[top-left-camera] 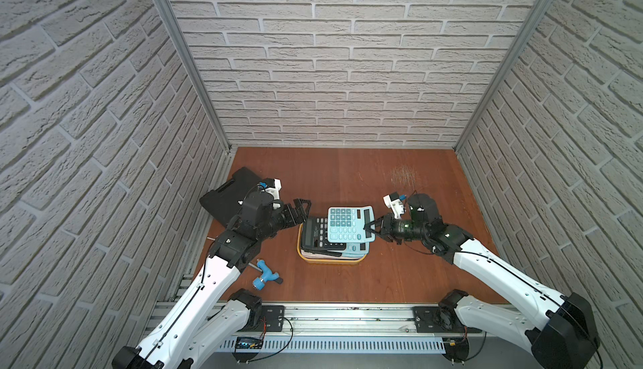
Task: Put the calculator in the storage box
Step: Place the calculator in the storage box.
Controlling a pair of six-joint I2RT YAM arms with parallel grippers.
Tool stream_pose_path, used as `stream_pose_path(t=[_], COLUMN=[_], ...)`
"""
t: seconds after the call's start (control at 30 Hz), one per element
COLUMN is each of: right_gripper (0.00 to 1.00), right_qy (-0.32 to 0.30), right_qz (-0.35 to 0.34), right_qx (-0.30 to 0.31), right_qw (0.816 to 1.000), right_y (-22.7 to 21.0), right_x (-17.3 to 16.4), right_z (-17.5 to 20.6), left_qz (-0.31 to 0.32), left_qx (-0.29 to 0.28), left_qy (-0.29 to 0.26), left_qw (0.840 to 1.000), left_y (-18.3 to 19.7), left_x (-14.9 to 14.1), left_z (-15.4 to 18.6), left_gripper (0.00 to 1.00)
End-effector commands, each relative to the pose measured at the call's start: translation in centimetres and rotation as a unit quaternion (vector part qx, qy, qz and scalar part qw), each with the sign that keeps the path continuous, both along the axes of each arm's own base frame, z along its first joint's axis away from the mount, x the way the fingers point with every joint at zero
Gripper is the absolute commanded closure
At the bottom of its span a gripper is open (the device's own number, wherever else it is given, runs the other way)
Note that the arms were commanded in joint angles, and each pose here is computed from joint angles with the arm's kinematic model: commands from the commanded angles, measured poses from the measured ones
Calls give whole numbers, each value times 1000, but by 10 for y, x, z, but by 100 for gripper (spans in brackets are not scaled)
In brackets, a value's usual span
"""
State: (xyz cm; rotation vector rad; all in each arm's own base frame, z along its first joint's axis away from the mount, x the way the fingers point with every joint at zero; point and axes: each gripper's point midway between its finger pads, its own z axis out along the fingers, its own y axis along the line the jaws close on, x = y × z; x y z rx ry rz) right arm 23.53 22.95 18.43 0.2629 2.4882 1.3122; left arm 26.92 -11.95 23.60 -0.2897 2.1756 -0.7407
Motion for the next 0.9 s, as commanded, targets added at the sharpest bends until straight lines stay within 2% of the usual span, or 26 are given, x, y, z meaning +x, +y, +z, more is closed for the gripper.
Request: stream_pose_path(t=[0.0,0.63,0.87], right_gripper=[97,97,82], right_qy=[-20,12,20], right_qz=[-16,-6,-3], right_qx=[-6,8,3], right_qw=[1000,1000,1000], right_y=[2,23,20], right_x=[8,14,9], right_z=[4,-36,-41], left_qz=[10,1,-1], left_qx=[28,18,17], left_qy=[11,22,23], left_qw=[999,1000,1000], left_y=[10,4,3], left_x=[-3,1,1], left_z=[-16,-29,-30], left_gripper=[2,2,2])
